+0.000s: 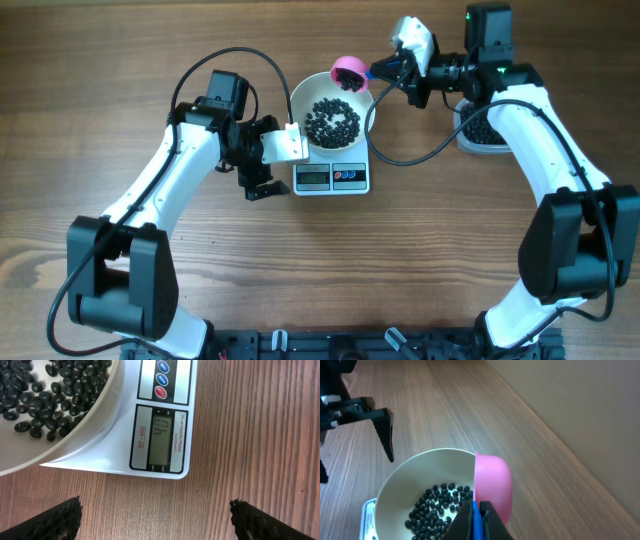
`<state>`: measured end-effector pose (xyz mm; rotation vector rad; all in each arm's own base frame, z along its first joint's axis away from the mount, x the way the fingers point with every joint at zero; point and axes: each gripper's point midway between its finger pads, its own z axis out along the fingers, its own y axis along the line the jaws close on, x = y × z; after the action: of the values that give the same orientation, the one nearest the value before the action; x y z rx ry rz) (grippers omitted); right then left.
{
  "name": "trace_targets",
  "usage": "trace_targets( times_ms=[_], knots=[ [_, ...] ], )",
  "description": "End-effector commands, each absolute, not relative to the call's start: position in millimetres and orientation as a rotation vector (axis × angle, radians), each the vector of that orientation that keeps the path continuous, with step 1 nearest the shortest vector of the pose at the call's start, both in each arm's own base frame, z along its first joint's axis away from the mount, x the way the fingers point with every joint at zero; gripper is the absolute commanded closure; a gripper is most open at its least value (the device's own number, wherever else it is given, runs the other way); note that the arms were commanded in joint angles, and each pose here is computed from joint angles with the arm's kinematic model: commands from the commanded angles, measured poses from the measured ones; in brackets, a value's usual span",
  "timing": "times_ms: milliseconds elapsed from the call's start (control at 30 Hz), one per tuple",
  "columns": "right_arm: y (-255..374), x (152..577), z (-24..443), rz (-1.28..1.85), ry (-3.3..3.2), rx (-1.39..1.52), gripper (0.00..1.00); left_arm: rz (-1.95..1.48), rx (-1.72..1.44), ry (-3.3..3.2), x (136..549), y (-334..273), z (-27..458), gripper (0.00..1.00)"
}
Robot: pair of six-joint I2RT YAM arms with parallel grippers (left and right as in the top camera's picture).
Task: Scoop item into bowl and weigh 150g on scale
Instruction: 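Tilt the scoop with the right gripper to pour beans into the bowl, then carry the empty scoop back right to the bean tub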
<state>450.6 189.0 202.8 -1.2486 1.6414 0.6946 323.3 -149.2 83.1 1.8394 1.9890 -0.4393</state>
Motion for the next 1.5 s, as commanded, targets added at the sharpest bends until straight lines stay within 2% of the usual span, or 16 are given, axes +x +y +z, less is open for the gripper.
trace_targets(
  times_ms=[0, 333, 467, 1167, 1300, 1400, 1467],
  knots=[
    [194.4, 445.7, 224.2, 0.63, 1.496, -1.34, 0.96, -0.468, 1.823, 1.985, 320.4, -152.1, 85.2, 0.0],
    [197.3, 443.4, 215.1, 0.627, 1.531, -1.355, 0.96, -0.468, 1.823, 1.985, 320.4, -152.1, 85.2, 0.0],
    [202.9, 425.6, 214.6, 0.684, 1.442, -1.432, 0.96, -0.468, 1.823, 1.985, 320.4, -152.1, 85.2, 0.0],
    [199.9, 431.9, 207.1, 0.667, 1.5, -1.41, 0.96, -0.468, 1.823, 1.985, 320.4, -152.1, 85.2, 0.0],
    [200.3, 434.7, 209.9, 0.754, 1.61, -1.296, 0.95, -0.468, 1.823, 1.985, 320.4, -152.1, 85.2, 0.0],
    [200.3, 447.8, 222.8, 0.889, 1.755, -1.058, 0.96, -0.468, 1.823, 1.985, 320.4, -152.1, 85.2, 0.0],
    [193.4, 465.7, 242.2, 1.045, 1.869, -0.756, 0.96, -0.468, 1.823, 1.985, 320.4, -152.1, 85.2, 0.0]
  ],
)
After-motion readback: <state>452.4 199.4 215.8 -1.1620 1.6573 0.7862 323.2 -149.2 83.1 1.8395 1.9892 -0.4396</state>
